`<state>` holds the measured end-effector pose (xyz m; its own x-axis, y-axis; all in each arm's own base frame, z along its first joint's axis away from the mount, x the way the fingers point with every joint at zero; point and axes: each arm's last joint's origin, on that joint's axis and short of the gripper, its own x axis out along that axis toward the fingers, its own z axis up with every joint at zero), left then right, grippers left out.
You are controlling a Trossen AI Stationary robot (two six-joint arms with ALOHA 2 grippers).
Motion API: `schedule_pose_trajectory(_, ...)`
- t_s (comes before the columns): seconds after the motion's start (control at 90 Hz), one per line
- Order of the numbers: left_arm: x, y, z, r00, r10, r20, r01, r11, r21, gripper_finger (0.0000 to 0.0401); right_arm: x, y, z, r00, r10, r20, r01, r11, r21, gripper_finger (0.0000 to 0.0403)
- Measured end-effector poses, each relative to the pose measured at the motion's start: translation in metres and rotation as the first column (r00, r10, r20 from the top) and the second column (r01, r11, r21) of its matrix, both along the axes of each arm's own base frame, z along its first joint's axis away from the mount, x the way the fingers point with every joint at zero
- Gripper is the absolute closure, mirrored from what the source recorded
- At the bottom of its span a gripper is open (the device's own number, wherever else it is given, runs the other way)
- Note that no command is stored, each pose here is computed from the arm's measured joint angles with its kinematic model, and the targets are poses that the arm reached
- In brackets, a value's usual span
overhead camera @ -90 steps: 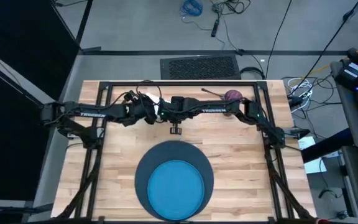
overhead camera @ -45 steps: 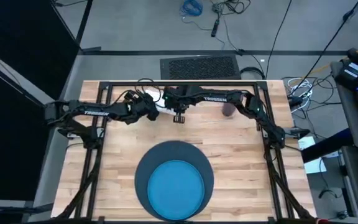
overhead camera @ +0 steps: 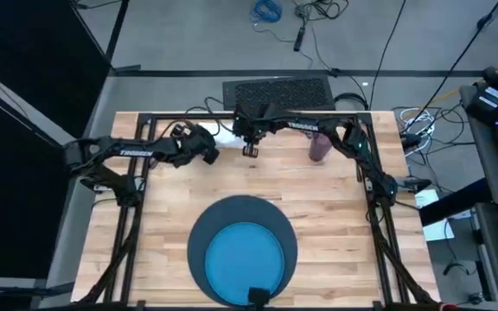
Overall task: Set table place
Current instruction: Fold the white napkin
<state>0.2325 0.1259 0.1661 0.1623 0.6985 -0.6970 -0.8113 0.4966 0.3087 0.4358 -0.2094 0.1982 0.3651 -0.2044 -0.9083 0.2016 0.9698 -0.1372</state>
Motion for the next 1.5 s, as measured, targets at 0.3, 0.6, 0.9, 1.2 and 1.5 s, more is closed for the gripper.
schedule_pose_trajectory(0.3, 0.01, 0.007, -0.02, 1.0, -0.013, 0.0, 0.013, 0.999, -0.032, 0.0401, -0.009, -0.025, 0.002, 0.997, -0.04, 0.063, 0.038, 0.999, 0.037, 0.0403)
schedule_pose_trajectory(0.6, 0.011, 0.007, -0.02, 1.0, -0.014, 0.013, 0.014, 0.999, -0.03, 0.0401, -0.015, -0.04, 0.003, 0.991, -0.066, 0.114, 0.056, 0.994, 0.09, 0.0403)
schedule_pose_trajectory(0.9, 0.011, 0.006, -0.02, 0.999, -0.024, 0.029, 0.025, 0.998, -0.056, 0.0401, -0.013, -0.043, 0.005, 0.983, -0.092, 0.158, 0.079, 0.993, 0.088, 0.0403)
schedule_pose_trajectory(1.2, 0.009, 0.011, -0.021, 0.996, 0.039, 0.078, -0.032, 0.996, -0.084, 0.0401, -0.012, -0.046, 0.006, 0.974, -0.143, 0.177, 0.131, 0.988, 0.08, 0.0403)
schedule_pose_trajectory(1.5, 0.006, 0.015, -0.021, 0.995, 0.045, 0.092, -0.034, 0.993, -0.112, 0.0401, -0.009, -0.04, 0.006, 0.987, -0.111, 0.113, 0.119, 0.991, -0.063, 0.0346)
